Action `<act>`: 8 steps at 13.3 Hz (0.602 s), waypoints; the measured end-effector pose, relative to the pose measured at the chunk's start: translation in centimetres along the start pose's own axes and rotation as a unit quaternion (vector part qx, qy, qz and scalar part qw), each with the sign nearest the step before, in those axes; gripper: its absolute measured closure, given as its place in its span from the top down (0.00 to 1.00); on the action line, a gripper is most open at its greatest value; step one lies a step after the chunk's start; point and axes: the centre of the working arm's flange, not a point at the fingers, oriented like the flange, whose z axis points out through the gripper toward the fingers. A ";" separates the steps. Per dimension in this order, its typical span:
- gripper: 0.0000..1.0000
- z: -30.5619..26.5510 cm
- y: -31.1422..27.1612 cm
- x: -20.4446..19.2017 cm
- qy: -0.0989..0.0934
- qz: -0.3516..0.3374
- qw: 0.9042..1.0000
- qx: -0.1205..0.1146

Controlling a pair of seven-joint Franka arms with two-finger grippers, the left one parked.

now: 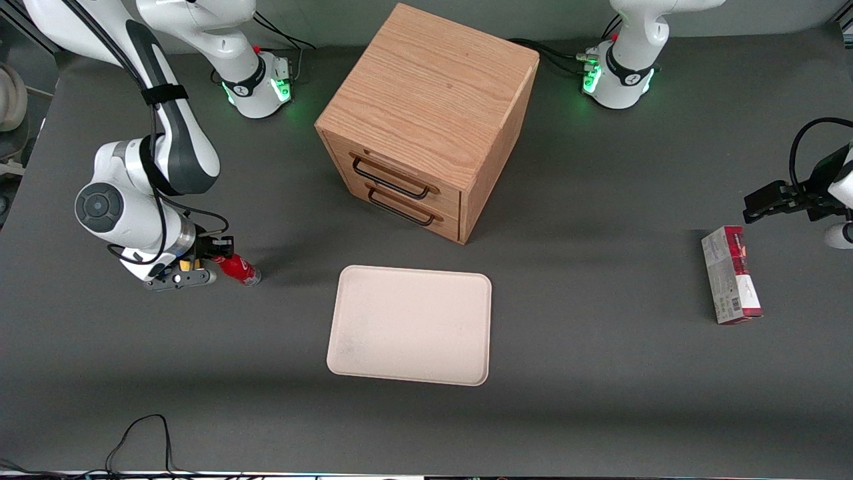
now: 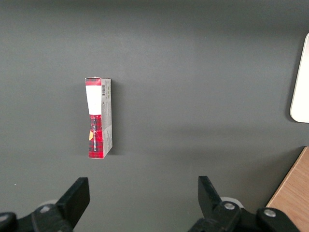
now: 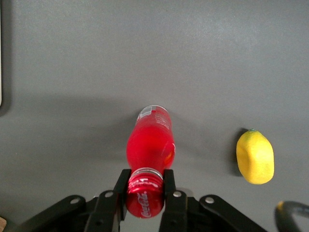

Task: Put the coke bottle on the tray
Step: 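Close the right gripper around the bottle's cap end, then lift the bottle with the right gripper away from the lemon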

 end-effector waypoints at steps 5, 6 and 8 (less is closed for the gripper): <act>0.31 -0.1 0.0 0.1 0.001 0.000 1.000 0.000; 0.31 -0.6 0.0 0.2 0.000 0.000 1.000 0.000; 0.31 -3.0 0.2 0.6 -0.019 0.001 1.000 -0.001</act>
